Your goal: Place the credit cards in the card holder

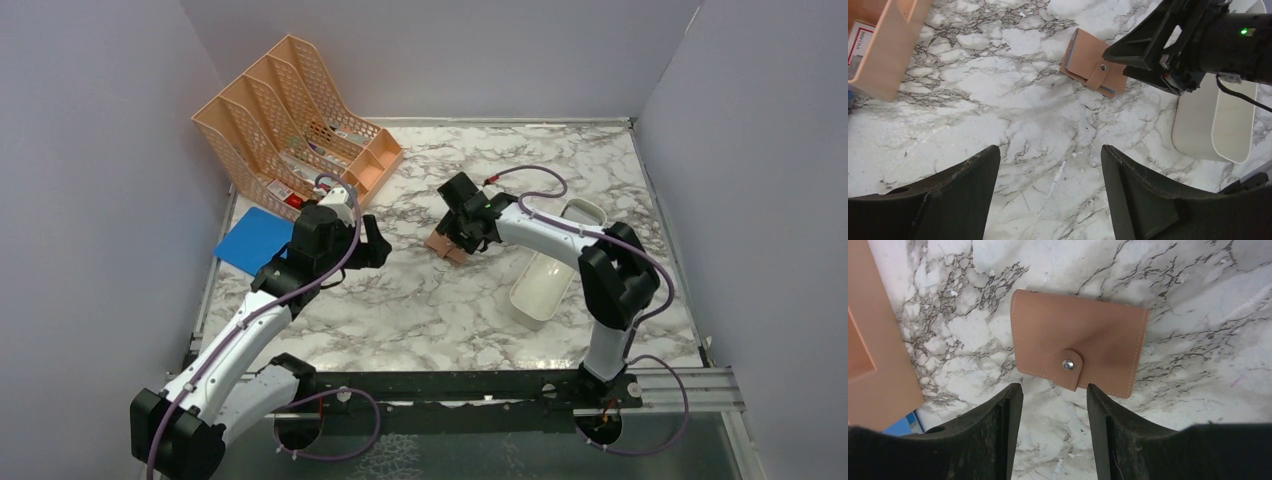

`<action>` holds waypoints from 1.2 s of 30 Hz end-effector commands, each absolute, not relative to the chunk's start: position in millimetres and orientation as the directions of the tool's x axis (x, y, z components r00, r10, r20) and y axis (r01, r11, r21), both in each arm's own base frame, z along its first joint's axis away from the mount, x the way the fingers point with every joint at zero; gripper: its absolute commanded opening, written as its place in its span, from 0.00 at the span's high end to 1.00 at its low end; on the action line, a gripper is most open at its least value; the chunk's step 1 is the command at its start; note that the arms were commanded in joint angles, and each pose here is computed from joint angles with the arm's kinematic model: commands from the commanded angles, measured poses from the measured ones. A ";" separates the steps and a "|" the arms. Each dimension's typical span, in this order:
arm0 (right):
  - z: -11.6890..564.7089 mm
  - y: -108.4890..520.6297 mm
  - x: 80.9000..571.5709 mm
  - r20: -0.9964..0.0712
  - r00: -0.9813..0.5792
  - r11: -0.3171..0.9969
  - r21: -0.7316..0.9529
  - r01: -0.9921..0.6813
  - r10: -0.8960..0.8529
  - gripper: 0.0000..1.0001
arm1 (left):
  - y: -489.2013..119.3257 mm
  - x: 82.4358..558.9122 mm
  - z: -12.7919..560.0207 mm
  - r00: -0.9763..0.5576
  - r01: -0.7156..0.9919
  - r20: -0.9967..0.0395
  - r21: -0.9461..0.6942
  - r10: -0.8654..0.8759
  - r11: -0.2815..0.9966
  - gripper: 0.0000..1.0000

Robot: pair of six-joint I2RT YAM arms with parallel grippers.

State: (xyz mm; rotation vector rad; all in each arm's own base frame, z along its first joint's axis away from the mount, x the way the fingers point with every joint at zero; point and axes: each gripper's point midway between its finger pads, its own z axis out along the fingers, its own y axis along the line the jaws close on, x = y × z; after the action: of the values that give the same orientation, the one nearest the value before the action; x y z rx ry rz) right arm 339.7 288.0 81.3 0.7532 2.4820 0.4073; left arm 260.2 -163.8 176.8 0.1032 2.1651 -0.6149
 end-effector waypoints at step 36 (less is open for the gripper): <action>152.9 297.4 283.6 -0.838 -0.534 0.778 0.261 -0.572 -0.111 0.99 | -195.6 240.1 180.0 -0.719 0.356 -0.681 -0.533 -0.140 0.767 0.34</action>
State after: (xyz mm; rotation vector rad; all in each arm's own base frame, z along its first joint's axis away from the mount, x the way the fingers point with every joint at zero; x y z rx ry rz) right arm 298.9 276.1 122.0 -0.2597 2.2466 0.4886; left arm 246.1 -172.2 165.5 0.0989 2.2468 -0.6911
